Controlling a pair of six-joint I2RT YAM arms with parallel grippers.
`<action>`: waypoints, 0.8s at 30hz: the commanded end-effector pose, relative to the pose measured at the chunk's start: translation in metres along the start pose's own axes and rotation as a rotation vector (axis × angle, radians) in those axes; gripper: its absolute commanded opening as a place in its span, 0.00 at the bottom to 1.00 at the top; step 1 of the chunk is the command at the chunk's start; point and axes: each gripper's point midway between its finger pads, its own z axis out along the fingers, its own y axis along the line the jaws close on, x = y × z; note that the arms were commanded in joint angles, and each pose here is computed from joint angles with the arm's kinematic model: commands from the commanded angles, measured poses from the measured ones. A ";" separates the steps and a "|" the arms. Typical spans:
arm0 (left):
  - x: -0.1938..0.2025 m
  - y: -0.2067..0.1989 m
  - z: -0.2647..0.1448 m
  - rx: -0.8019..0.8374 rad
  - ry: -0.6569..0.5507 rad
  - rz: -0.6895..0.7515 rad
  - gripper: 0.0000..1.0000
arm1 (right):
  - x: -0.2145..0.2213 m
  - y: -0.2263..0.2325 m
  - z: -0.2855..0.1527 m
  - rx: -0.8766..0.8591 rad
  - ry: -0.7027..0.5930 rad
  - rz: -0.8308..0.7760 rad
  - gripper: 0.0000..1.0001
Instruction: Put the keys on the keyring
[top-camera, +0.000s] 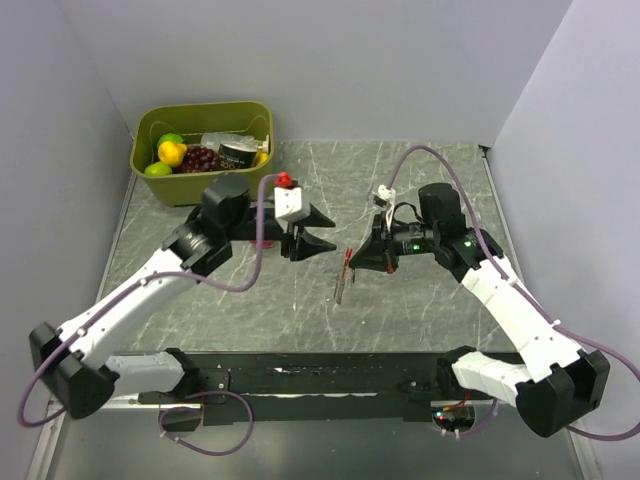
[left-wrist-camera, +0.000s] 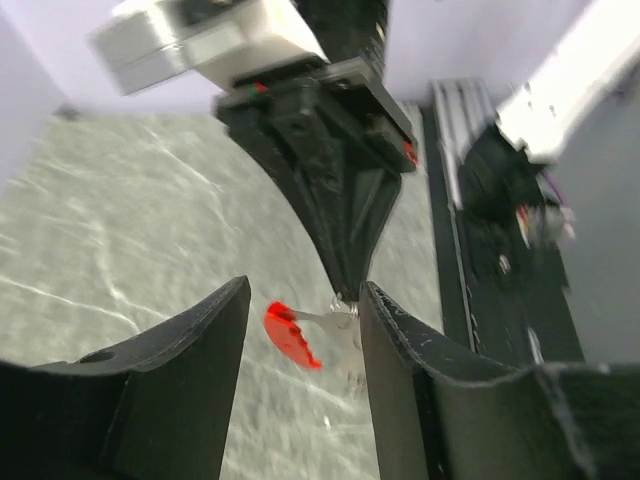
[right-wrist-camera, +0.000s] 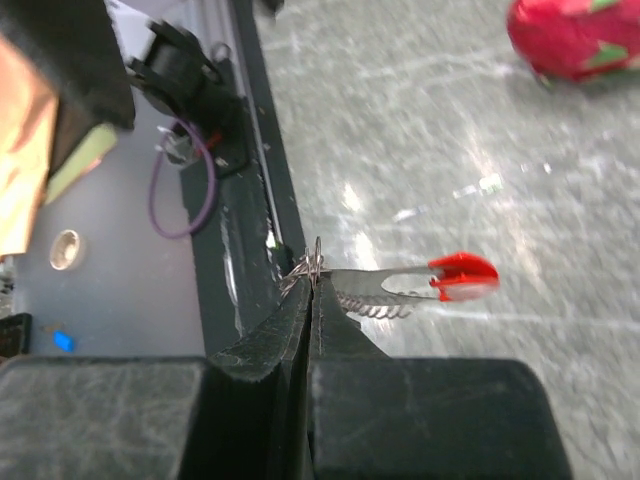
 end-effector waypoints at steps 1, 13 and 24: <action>0.034 -0.023 0.001 0.203 0.165 -0.043 0.53 | 0.000 -0.004 0.001 0.041 0.043 -0.042 0.00; 0.064 -0.027 0.015 0.338 0.275 -0.181 0.42 | 0.005 0.008 0.015 0.023 0.089 -0.064 0.00; 0.077 -0.028 0.023 0.357 0.257 -0.211 0.42 | 0.001 0.010 0.013 0.036 0.055 -0.076 0.00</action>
